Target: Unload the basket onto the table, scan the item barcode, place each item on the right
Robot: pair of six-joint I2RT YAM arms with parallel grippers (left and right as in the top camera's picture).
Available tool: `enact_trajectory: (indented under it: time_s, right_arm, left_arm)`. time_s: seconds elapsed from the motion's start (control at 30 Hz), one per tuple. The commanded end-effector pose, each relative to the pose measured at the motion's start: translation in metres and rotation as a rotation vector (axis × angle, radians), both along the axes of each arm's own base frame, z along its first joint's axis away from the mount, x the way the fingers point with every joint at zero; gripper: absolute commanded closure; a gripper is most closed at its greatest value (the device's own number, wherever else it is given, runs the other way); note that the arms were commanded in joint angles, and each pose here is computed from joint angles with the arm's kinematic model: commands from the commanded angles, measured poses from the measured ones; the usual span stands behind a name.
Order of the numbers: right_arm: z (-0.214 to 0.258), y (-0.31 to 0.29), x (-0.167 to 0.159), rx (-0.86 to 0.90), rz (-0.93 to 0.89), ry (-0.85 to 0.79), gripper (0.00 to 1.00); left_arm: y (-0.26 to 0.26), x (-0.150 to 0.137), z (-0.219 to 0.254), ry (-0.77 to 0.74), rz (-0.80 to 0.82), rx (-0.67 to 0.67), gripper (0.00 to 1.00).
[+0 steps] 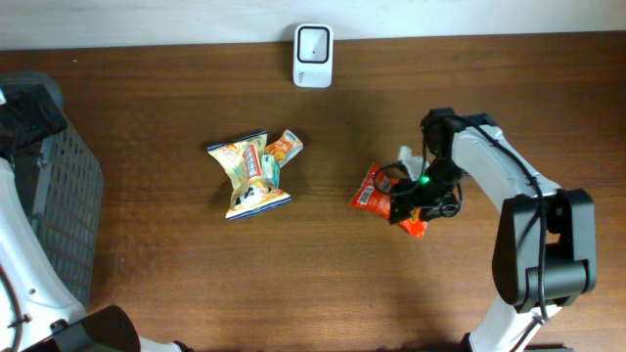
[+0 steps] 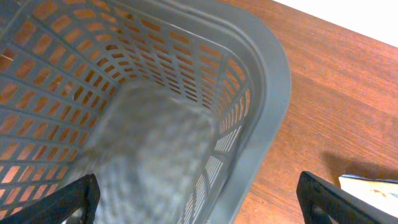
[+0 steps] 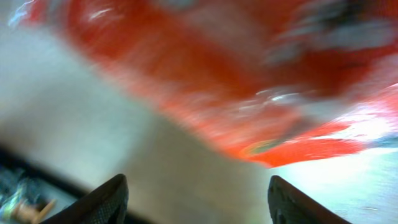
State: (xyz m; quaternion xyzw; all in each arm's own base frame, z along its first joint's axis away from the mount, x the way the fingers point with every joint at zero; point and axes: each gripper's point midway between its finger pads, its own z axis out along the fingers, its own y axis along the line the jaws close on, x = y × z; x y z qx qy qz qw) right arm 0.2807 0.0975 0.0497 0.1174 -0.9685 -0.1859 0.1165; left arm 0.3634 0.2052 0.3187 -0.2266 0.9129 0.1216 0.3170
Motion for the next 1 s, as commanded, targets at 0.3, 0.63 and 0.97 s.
enact_trajectory:
  time_s: [0.3,0.63,0.97]
  right_arm:
    - [0.027,0.074,0.083,0.196,0.259,-0.415,0.20]
    - [0.003,0.084,0.044,0.039,0.321,-0.263,0.68]
    - [-0.021,0.081,0.005,0.008,0.366,-0.152,0.91]
  left_arm:
    - [0.001,-0.001,0.001,0.002,-0.009,0.010,0.01]
    - [0.001,-0.001,0.001,0.002,-0.009,0.010,0.01]
    - [0.001,-0.001,0.001,0.002,-0.009,0.010,0.01]
